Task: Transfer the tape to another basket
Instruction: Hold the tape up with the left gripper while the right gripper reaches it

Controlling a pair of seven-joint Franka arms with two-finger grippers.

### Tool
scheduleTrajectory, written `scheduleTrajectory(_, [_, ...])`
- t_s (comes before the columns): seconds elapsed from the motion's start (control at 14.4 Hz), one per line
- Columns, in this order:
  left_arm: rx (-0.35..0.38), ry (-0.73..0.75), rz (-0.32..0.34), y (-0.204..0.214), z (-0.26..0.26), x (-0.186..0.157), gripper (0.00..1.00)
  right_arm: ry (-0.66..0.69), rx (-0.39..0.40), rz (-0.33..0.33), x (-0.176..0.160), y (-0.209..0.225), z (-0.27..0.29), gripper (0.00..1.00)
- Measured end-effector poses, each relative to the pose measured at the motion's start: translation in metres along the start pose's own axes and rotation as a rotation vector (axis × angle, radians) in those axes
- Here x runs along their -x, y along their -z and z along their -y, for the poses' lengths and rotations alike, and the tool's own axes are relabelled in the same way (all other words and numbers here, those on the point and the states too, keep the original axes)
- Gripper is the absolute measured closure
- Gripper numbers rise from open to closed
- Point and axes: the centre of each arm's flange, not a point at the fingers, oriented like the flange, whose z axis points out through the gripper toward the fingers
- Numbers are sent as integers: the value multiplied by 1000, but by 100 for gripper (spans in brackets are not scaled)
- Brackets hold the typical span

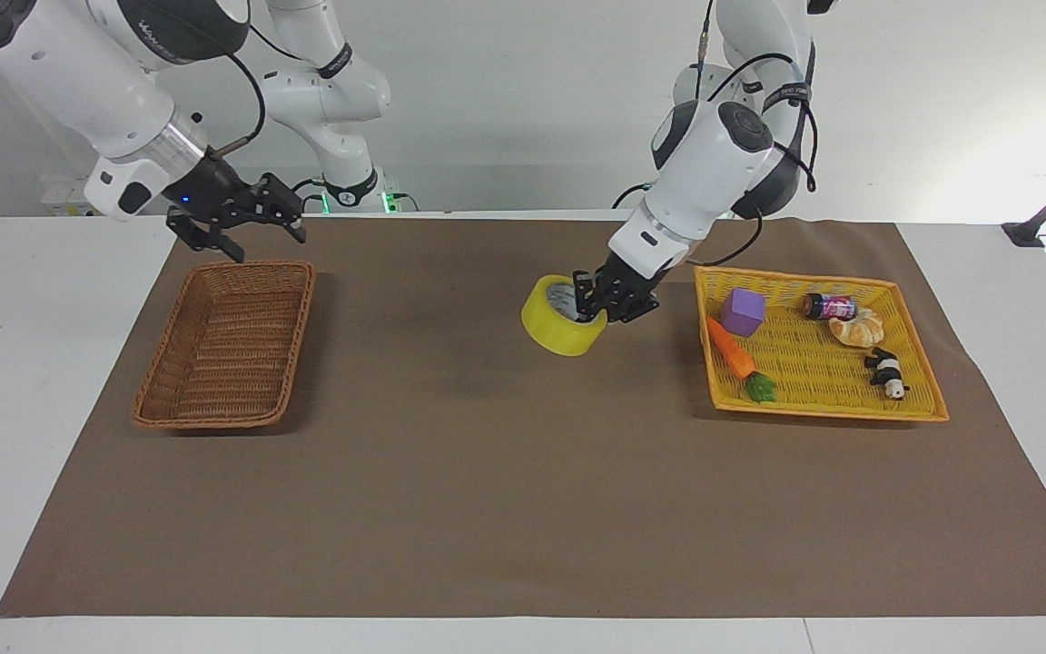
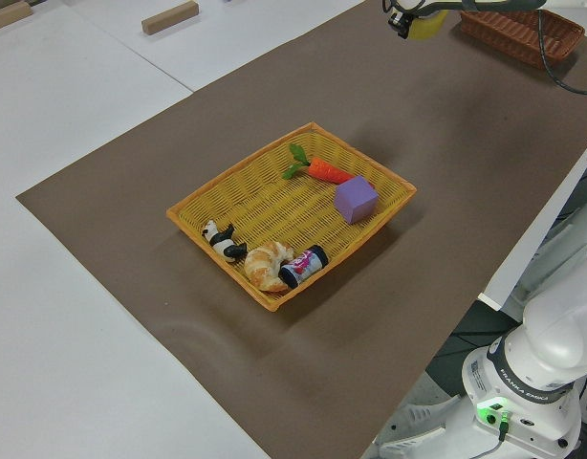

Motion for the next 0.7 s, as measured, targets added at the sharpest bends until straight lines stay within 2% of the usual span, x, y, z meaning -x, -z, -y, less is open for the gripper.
scheduleTrajectory(0.28, [-5,1,11,-2,1,1,78,-7,-284,-182,-40,-62,64,0])
scheduleTrajectory(0.35, [-6,1,13,-3,1,1,78,-22,-342,-202,-47,-80,80,0])
scheduleTrajectory(0.49, [-6,0,16,-3,1,1,78,-38,-425,-183,-55,-118,105,0])
scheduleTrajectory(0.7, [-14,-2,37,-5,2,4,78,-60,-437,-126,-64,-164,108,0])
